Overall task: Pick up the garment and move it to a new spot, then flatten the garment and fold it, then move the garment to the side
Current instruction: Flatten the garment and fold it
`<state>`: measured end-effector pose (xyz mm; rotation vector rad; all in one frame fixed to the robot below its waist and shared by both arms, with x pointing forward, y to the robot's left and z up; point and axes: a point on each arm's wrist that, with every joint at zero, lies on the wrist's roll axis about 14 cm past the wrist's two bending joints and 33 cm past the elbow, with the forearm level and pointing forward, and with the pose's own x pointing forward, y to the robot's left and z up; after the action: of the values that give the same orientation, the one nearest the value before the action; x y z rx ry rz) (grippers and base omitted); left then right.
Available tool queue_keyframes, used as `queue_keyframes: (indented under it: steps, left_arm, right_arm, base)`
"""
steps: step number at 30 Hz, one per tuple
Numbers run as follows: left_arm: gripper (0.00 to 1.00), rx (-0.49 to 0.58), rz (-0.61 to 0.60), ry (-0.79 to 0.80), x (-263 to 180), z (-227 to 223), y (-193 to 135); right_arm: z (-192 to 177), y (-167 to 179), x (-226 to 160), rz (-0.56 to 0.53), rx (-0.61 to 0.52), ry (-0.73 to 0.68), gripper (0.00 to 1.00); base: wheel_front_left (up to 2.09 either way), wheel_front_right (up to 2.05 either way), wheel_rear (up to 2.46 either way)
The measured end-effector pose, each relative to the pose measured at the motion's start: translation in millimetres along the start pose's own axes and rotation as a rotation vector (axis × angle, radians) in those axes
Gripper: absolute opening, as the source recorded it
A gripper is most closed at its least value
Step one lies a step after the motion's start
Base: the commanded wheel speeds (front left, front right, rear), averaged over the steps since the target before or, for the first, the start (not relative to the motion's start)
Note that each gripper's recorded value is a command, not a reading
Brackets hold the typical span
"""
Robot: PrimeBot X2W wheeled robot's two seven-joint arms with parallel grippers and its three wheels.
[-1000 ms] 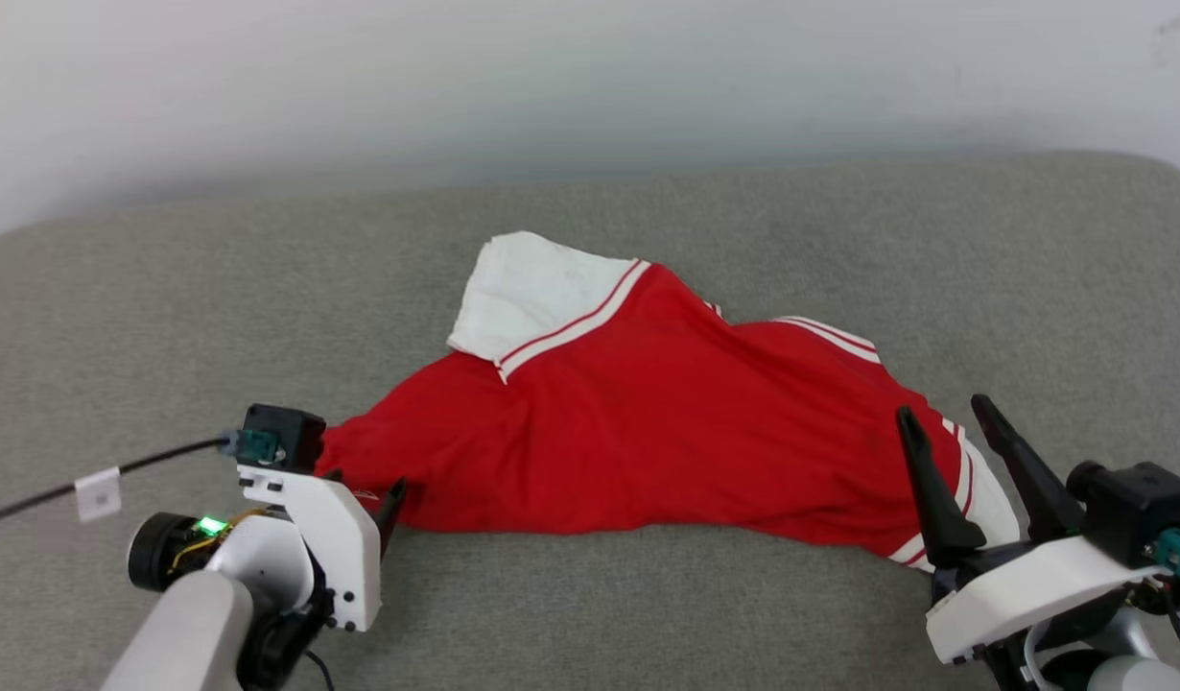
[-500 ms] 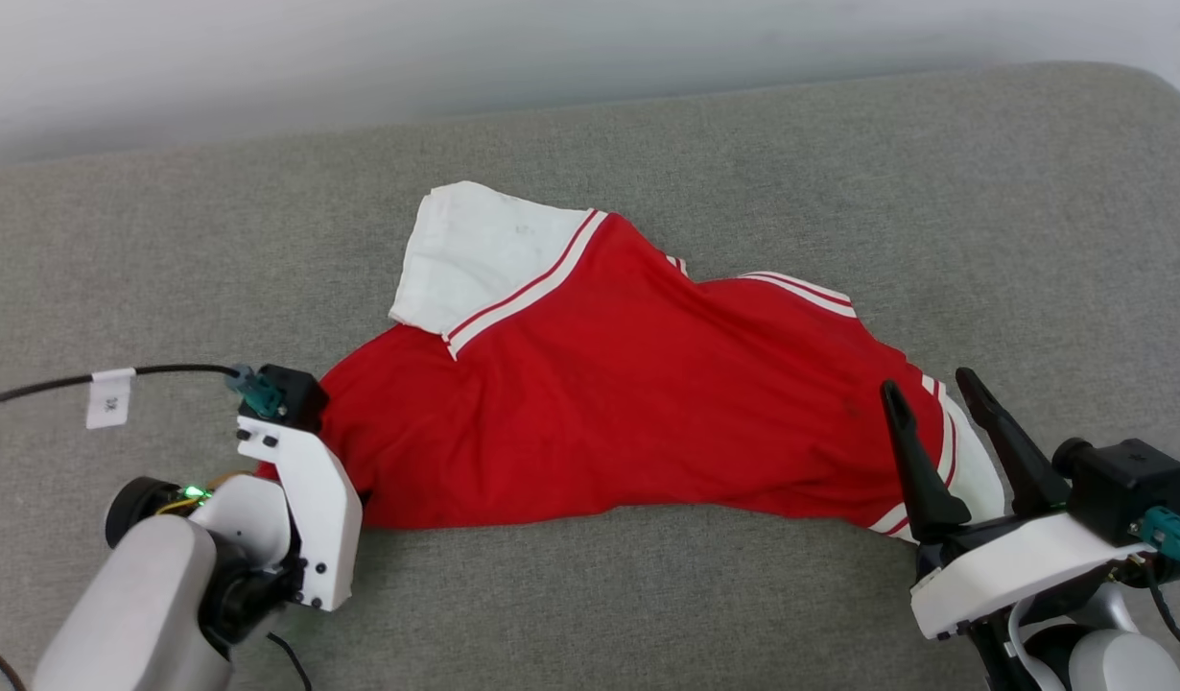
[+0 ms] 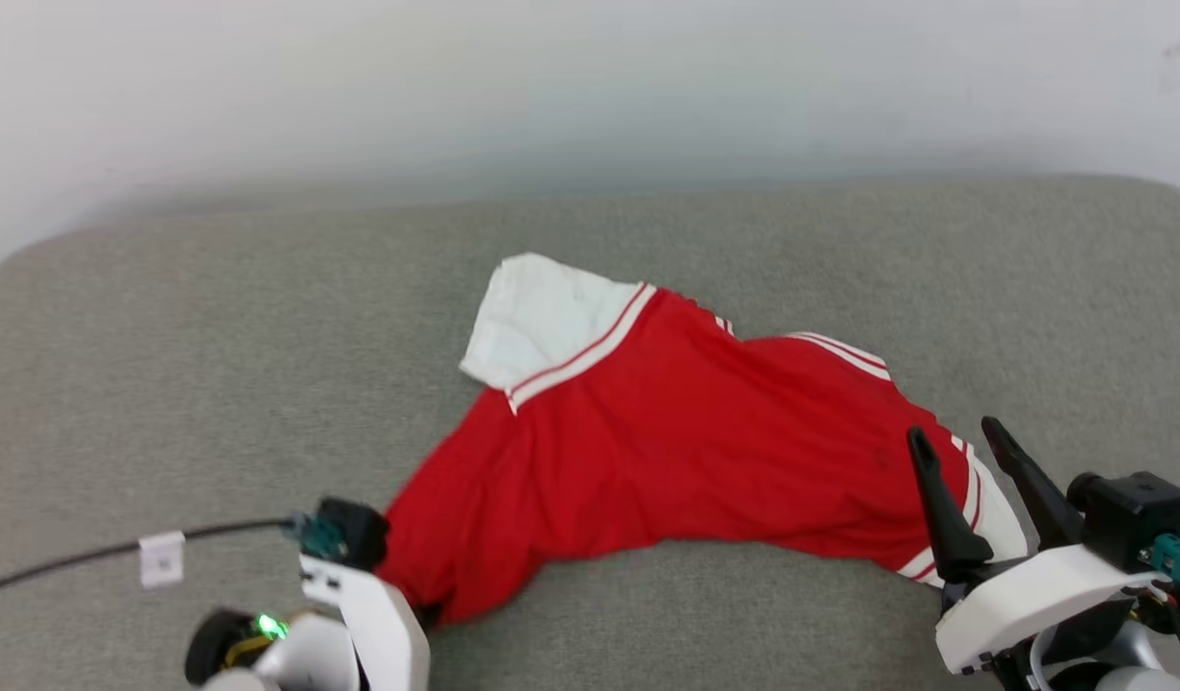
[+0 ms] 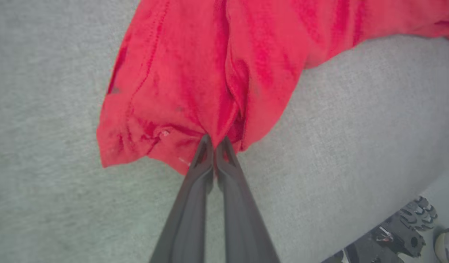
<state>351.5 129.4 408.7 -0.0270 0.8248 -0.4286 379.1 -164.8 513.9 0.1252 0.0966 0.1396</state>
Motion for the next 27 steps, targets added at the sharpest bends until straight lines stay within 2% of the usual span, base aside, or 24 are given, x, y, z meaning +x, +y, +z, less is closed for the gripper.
queue_keyframes:
  steps: [10,15,16,17,22,27]
  left_arm:
    - [0.0,-0.153,-0.075,0.162,-47.4,-106.7,-57.7]
    - [0.0,-0.229,-0.081,0.172,-55.3,-123.4,-73.0]
    - [0.39,-0.233,-0.085,0.163,-54.5,-121.4,-75.2]
    - [1.0,-0.237,-0.092,0.156,-53.9,-119.7,-77.9]
    - [1.0,-0.196,-0.067,0.026,-49.9,-86.3,-71.5]
    - [1.0,-0.095,-0.054,-0.11,-51.9,-43.6,-66.7]
  right_arm:
    - [4.3,18.5,-18.7,0.05,-0.01,0.007,1.0]
    - [0.8,21.0,-25.1,0.056,-0.001,0.019,1.0]
    - [0.2,20.8,-25.6,0.055,0.0,0.021,1.0]
    - [-0.5,20.5,-25.9,0.054,0.001,0.023,1.0]
    - [0.3,18.9,-26.1,0.049,0.003,0.023,1.0]
    - [2.8,17.5,-25.7,0.044,0.002,0.018,1.0]
  base:
    - [0.0,0.0,0.0]
    - [0.0,0.0,0.0]
    - [0.0,0.0,0.0]
    - [0.0,0.0,0.0]
    - [0.0,0.0,0.0]
    - [0.0,0.0,0.0]
